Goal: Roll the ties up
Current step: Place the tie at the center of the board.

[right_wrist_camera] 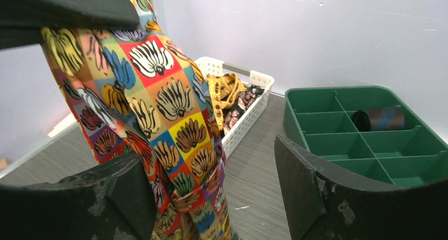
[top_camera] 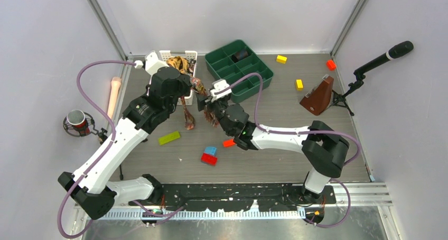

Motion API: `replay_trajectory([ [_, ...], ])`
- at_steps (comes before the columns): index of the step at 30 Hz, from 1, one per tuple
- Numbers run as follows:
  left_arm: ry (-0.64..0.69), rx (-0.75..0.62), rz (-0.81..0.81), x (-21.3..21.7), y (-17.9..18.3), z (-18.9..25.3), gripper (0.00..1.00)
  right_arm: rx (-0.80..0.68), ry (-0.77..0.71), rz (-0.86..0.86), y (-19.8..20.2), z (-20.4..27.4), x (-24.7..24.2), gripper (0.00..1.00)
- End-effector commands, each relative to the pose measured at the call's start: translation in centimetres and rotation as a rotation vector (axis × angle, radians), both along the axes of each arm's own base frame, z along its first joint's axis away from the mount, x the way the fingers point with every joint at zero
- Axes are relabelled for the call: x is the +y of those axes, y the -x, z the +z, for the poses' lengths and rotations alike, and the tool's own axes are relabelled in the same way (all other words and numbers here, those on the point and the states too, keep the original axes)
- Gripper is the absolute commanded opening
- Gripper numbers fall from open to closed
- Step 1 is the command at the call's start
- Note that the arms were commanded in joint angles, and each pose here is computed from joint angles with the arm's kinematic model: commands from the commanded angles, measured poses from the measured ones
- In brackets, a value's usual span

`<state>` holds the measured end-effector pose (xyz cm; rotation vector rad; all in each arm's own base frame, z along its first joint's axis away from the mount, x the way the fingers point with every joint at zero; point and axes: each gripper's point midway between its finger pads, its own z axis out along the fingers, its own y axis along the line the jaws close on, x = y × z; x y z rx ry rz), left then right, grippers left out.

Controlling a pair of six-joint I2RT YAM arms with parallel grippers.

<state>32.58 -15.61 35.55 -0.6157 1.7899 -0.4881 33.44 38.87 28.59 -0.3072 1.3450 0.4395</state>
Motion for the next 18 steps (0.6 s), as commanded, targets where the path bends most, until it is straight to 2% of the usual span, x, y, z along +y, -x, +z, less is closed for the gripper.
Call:
replay_trajectory([
  [1, 0.018, -0.057, 0.032, 0.9, 0.3, 1.6, 0.0, -0.062, 0.034, -0.077, -0.9, 1.1, -0.8, 0.76],
  [5, 0.021, -0.062, 0.034, 1.0, 0.3, 1.7, 0.0, -0.062, 0.084, -0.074, -1.0, 0.0, -0.6, 0.7],
  [9, 0.018, -0.059, 0.037, 1.1, 0.4, 1.6, 0.0, -0.056, 0.109, -0.068, -1.0, -0.9, -0.5, 0.57],
  [10, 0.016, -0.059, 0.039, 1.1, 0.4, 1.6, 0.0, -0.06, 0.125, -0.057, -0.9, -1.1, -0.3, 0.5],
  [14, 0.012, -0.063, 0.052, 1.5, 0.5, 1.5, 0.0, -0.062, 0.178, -0.043, -0.7, -1.1, -0.3, 0.35],
  [16, 0.01, -0.066, 0.056, 1.7, 0.6, 1.4, 0.0, -0.063, 0.202, -0.051, -0.6, -1.1, -0.8, 0.21],
  [17, 0.013, -0.071, 0.057, 1.7, 0.6, 1.5, 0.0, -0.064, 0.213, -0.055, -0.5, -1.1, -1.1, 0.11],
  [18, 0.014, -0.073, 0.058, 1.7, 0.6, 1.3, 0.0, -0.065, 0.21, -0.065, -0.4, -0.7, -1.6, 0.06],
])
